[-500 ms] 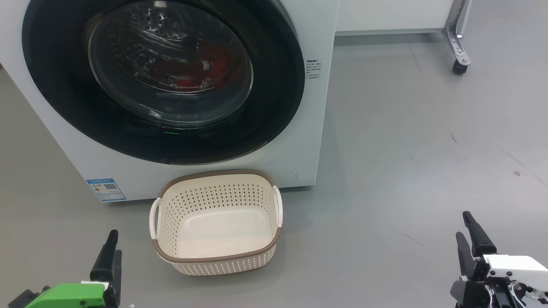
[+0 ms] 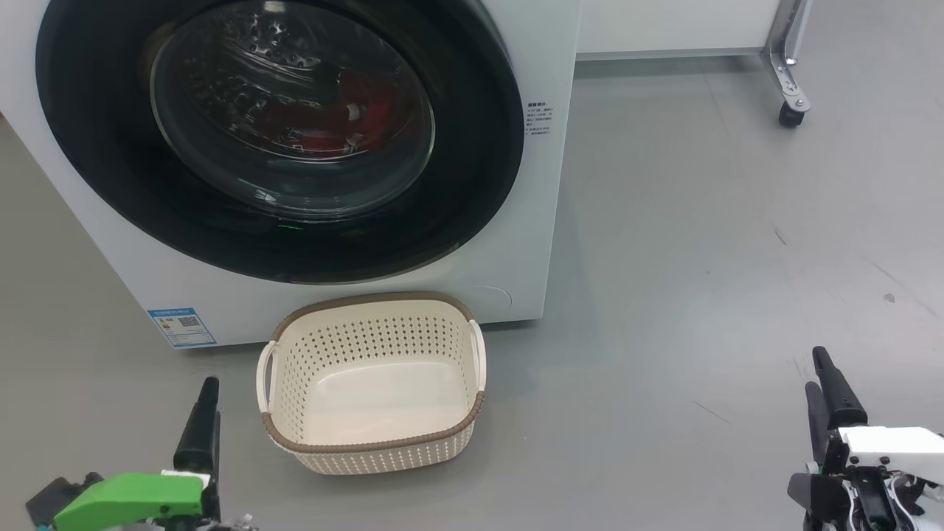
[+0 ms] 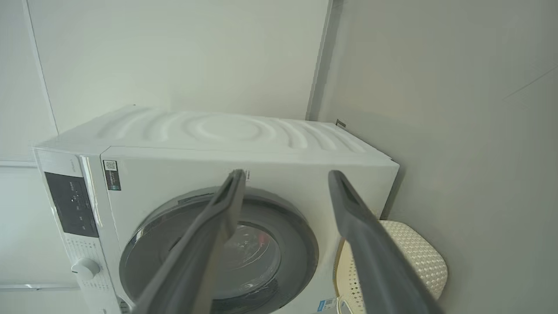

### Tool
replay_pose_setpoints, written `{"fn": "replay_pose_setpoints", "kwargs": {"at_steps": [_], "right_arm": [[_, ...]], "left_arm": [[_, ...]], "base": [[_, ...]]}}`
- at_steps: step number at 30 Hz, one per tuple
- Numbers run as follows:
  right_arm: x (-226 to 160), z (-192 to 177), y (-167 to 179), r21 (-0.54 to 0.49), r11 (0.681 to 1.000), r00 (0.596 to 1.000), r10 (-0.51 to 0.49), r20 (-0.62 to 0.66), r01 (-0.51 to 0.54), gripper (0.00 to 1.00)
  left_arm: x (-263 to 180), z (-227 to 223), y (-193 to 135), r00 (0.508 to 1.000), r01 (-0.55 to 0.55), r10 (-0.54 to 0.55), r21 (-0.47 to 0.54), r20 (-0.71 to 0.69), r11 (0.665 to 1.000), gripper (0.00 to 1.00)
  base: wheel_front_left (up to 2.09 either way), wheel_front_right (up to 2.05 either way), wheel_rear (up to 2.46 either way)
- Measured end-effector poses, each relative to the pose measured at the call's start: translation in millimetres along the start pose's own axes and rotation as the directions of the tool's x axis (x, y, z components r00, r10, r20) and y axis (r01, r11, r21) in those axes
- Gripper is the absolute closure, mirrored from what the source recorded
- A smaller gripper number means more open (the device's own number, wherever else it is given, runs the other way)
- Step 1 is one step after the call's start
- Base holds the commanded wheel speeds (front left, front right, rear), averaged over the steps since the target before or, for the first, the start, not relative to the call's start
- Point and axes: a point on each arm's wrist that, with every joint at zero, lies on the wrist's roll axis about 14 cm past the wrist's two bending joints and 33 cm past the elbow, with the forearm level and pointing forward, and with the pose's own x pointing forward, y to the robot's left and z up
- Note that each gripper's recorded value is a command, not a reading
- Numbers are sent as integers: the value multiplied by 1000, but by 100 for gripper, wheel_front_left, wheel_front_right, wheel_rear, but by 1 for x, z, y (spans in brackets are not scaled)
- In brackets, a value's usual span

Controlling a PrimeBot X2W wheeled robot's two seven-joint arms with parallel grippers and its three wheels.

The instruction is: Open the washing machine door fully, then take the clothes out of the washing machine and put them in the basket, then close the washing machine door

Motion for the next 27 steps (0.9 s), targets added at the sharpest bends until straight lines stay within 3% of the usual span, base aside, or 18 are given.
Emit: {"fn": "replay_pose_setpoints", "kwargs": {"at_steps": [8, 14, 15, 24, 27], "right_arm": [[1, 1, 6, -104, 994, 1000, 16, -5, -16, 0], [2, 1, 11, -230, 972, 999, 31, -22, -36, 0], [2, 1, 13, -279, 959, 999, 35, -26, -41, 0], [3, 0, 16, -466, 883, 998, 45, -43, -60, 0], [3, 0, 16, -538, 841, 998, 43, -49, -62, 0]], "left_arm": [[2, -3, -5, 1000, 15, -14, 89, -2, 996, 0], [2, -2, -5, 1000, 17, -16, 199, -8, 980, 0], [2, -2, -5, 1000, 20, -16, 265, -16, 964, 0], [5, -5, -8, 999, 33, -14, 486, -42, 873, 0], [5, -5, -10, 999, 40, -17, 556, -46, 830, 0]], "base": [[0, 0, 0], [0, 0, 0], [0, 0, 0], [0, 0, 0], [0, 0, 0]]}}
